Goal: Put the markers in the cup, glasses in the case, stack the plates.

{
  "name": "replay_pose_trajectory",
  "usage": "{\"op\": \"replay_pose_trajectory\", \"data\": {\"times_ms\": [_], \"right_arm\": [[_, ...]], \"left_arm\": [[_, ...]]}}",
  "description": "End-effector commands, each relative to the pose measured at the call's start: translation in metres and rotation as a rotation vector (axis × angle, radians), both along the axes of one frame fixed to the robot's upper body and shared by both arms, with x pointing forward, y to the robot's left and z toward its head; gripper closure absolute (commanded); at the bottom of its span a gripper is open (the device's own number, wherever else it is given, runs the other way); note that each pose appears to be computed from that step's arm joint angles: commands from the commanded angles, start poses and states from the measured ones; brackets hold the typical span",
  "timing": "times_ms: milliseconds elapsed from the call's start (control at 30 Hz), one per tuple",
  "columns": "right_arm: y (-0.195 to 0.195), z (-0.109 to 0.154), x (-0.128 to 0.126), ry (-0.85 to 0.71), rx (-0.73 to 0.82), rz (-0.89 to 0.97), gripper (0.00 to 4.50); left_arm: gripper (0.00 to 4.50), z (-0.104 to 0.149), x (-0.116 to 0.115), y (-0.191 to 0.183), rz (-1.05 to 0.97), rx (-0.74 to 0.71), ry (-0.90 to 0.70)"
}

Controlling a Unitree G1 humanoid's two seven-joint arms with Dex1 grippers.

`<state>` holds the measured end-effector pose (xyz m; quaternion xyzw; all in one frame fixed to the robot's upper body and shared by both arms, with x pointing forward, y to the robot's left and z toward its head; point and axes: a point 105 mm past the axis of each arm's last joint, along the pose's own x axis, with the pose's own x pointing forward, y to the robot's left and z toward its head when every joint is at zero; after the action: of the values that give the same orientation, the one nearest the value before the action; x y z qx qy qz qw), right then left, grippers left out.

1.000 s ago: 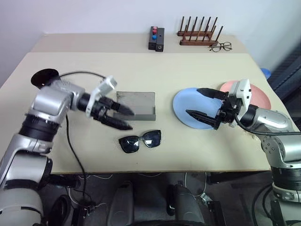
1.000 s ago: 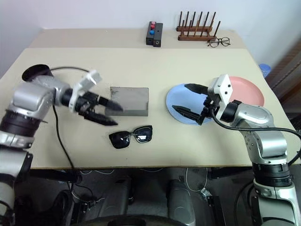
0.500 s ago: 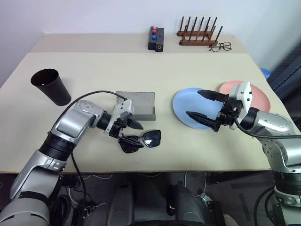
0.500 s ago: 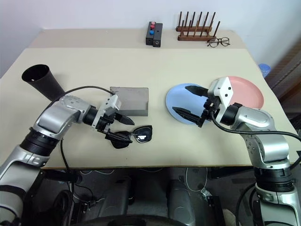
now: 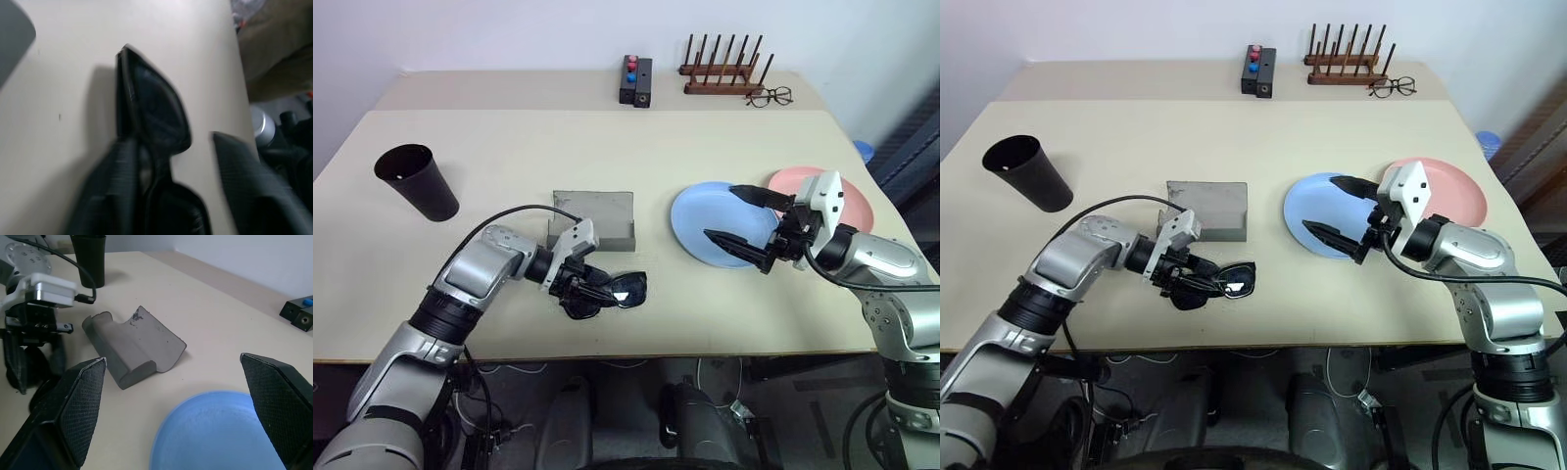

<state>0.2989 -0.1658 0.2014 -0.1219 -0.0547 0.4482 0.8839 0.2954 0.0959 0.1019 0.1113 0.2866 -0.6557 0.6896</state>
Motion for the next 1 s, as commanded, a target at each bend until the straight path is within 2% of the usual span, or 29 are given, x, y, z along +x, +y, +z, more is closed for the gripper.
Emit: {"op": "replay_pose_trajectory", "data": {"times_ms": [33,200,233,300,500,633,800,900,1000], "right_arm": [[-0.002,0.014,-0.002,-0.065,0.003,-0.001,0.00],[-0.002,0.014,-0.001,-0.068,0.001,-0.003,0.00],[-0.003,0.014,-0.001,-0.069,0.002,-0.003,0.00],[-0.002,0.014,-0.001,-0.072,0.000,-0.004,0.00],[-0.001,0.015,0.000,-0.074,0.000,-0.008,0.00],[0.001,0.016,0.001,-0.076,-0.001,-0.008,0.00],[0.002,0.016,0.003,-0.077,0.000,-0.008,0.00],[0.003,0.017,0.004,-0.078,0.002,-0.005,0.00],[0.005,0.018,0.006,-0.081,0.004,-0.002,0.00]], "left_arm": [[3.88,0.002,0.000,-0.001,-0.014,0.021,-0.046],[3.88,0.002,0.000,-0.002,-0.022,0.026,-0.047],[4.26,0.001,0.000,-0.002,-0.022,0.027,-0.045],[4.44,0.000,-0.002,-0.002,-0.024,0.032,-0.028],[4.44,0.014,-0.008,-0.011,-0.032,-0.042,0.038],[4.44,0.032,-0.009,-0.015,-0.046,-0.093,0.064],[4.44,0.078,0.003,-0.008,-0.082,-0.140,0.033],[4.44,0.109,0.022,0.005,-0.114,-0.131,-0.069],[4.44,0.118,0.042,0.015,-0.119,-0.087,-0.171]]}}
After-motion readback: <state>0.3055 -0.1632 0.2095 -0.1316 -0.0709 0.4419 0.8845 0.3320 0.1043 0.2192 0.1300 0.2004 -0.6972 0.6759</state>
